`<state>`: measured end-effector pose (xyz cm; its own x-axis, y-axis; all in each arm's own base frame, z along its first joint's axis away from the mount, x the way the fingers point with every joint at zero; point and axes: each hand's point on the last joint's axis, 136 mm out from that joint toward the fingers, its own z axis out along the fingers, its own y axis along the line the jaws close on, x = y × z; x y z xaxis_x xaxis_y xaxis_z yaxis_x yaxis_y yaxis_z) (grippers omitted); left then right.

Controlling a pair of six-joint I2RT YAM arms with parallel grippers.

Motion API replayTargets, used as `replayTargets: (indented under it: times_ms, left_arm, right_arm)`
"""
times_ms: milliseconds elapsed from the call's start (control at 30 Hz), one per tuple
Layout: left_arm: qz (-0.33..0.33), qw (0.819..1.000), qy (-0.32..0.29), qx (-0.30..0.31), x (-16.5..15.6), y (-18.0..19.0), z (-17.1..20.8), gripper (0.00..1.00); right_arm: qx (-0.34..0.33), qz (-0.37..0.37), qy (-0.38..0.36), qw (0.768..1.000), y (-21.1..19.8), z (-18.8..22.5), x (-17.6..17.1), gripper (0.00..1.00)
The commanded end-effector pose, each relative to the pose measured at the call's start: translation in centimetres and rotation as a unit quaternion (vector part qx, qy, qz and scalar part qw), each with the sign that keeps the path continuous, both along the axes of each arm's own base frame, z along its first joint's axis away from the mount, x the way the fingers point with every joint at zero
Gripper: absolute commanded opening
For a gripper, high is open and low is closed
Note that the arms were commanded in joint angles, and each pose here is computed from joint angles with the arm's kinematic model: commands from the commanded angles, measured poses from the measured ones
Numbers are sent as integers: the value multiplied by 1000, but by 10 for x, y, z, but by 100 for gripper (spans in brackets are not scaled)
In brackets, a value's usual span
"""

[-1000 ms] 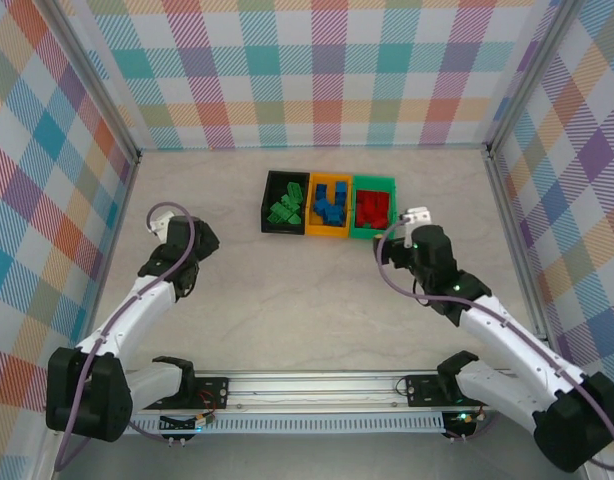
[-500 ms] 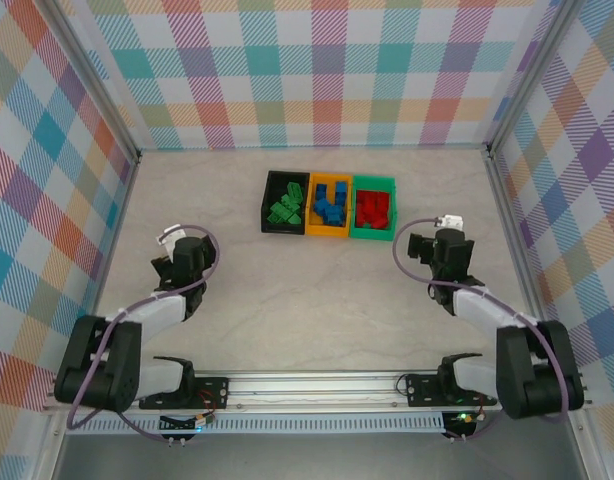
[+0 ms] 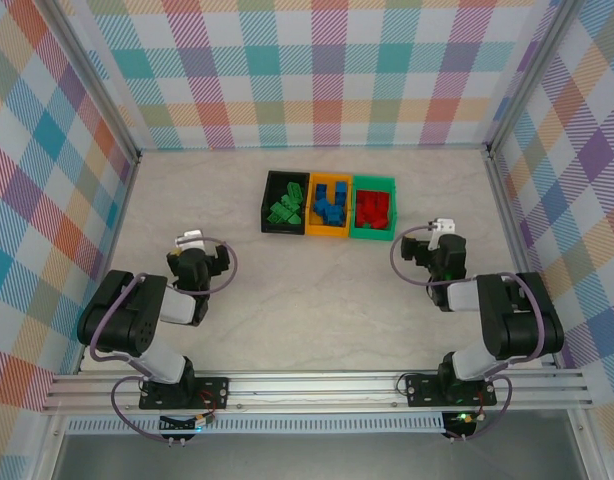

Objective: Sort the legos into containers by color
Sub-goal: Reset both arms

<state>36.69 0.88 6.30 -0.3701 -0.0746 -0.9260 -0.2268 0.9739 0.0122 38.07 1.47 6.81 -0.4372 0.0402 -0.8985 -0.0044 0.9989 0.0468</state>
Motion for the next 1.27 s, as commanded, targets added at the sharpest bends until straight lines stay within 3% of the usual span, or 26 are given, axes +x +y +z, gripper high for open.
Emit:
replayTargets:
  times_ms: [0,267,433,1233]
  left_arm:
    - [-17,1000,-20,3,26,-6,23,100]
    - [-20,1000,-16,-3,28,-6,23,100]
    - [-22,1000,-15,-3,29,-6,23,100]
    - [-21,1000,-15,-3,29,-6,23,100]
  right_arm:
    - [24,46,-29,998,8,23,17,99]
    - [22,89,-48,995,22,26,9,99]
    - [23,59,-29,998,13,22,16,99]
    - [22,59,-29,998,12,22,16,99]
